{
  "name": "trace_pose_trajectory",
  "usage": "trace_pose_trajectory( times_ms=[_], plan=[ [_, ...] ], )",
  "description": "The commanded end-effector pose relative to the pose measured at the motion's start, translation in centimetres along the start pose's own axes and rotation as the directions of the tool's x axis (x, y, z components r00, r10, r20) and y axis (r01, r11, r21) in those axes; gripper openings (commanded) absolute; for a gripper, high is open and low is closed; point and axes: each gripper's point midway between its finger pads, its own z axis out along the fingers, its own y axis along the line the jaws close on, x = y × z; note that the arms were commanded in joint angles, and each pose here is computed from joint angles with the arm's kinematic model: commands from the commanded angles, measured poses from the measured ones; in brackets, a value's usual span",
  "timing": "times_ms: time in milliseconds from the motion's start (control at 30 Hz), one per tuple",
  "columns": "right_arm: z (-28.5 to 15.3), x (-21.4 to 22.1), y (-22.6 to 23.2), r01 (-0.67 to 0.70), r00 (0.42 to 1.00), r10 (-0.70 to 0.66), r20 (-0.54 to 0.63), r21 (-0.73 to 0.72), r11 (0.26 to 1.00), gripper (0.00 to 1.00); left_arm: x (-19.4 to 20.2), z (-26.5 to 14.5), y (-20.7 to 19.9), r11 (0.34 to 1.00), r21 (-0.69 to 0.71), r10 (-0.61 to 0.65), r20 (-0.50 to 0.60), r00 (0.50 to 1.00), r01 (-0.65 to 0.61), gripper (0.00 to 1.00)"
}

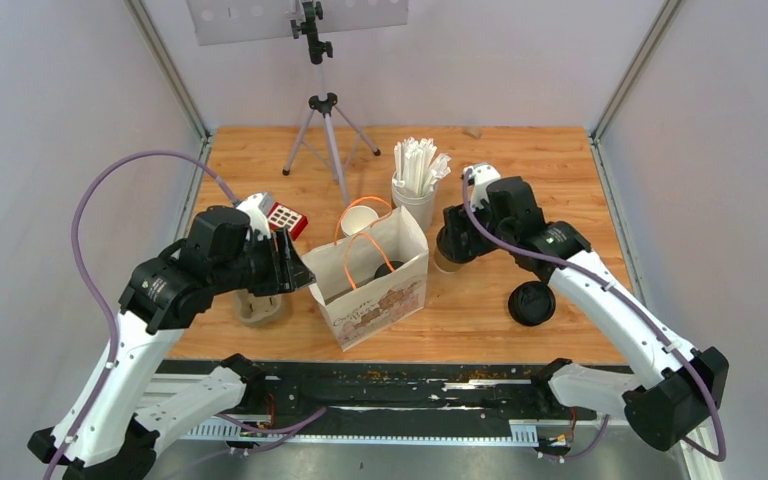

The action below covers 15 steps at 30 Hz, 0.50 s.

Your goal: Pack the takeout coffee

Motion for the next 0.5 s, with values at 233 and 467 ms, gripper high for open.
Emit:
trace_pose_trajectory(
  times_ms=[233, 467],
  plan=[
    [-2.2, 0.9, 5.8, 0.026, 1.000, -0.027, -0.004, -0.079, 0.997, 0.66, -1.1, 0.9, 0.6, 0.994, -0.037, 0.104, 0.009, 0.995, -0.103, 0.38],
    [-4.1, 2.6, 6.9, 0.005, 1.000, -0.007, -0.019, -0.104, 0.995, 0.66, -2.5, 1.2, 0.8, 0.979, -0.058, 0.196, 0.043, 0.980, -0.194, 0.29]
  ],
)
